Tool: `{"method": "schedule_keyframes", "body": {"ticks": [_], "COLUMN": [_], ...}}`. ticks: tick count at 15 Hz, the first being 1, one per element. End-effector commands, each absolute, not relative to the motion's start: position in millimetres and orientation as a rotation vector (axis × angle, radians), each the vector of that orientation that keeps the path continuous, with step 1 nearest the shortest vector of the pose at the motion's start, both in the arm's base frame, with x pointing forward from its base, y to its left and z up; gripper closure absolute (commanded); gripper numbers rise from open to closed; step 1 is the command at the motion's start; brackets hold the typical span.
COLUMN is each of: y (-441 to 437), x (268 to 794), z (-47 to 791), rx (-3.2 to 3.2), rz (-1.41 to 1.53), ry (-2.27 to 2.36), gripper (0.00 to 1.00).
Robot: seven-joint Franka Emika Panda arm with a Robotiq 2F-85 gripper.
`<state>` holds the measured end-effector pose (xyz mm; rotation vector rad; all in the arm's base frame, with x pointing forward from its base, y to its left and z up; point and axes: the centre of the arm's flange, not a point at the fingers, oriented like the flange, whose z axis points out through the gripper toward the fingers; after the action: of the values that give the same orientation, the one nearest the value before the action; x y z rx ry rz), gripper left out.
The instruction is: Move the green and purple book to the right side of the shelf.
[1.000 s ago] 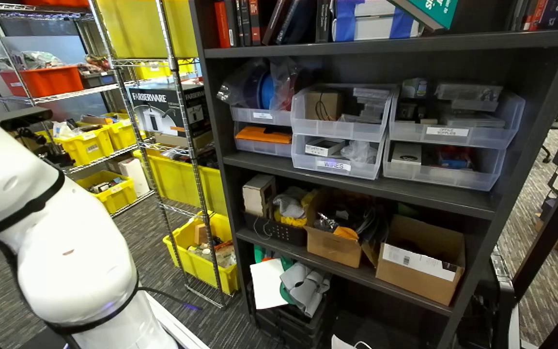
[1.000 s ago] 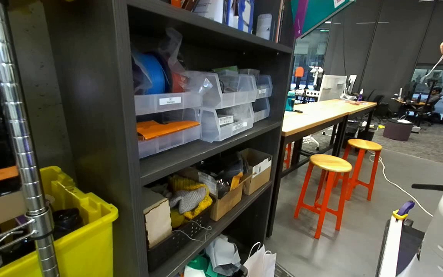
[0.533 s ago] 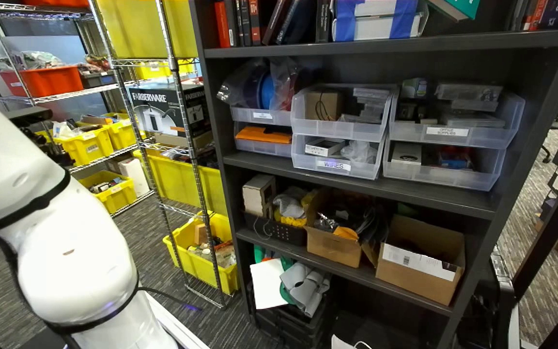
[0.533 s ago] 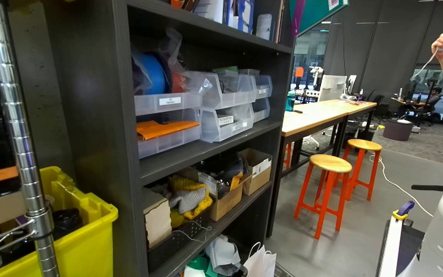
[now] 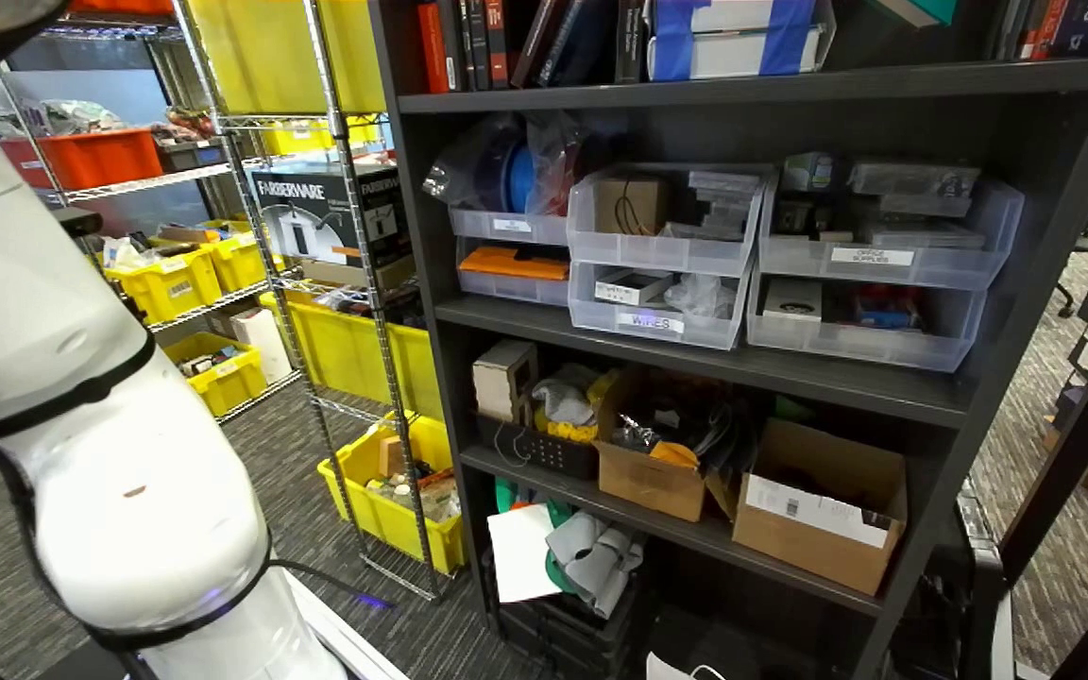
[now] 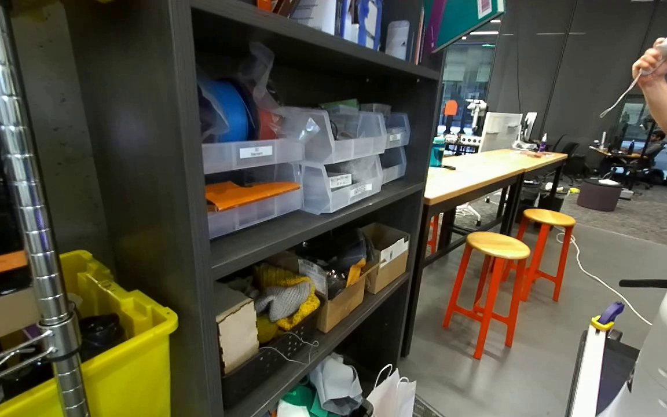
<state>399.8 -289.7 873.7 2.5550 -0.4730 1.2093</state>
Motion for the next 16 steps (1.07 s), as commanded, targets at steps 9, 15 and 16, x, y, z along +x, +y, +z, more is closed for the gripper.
{"method": "schedule_keyframes", "body": {"ticks": [9,15,16], "y": [-331,-337,-338], "x": [457,490,495], "z": [904,904,903], "rx": [2.527,2.539,2.543], "rz": [1.347,1.359,1.364], "ry": [-0.303,-0.201,-0.188], "gripper": [0.94,0.94,0.94]}}
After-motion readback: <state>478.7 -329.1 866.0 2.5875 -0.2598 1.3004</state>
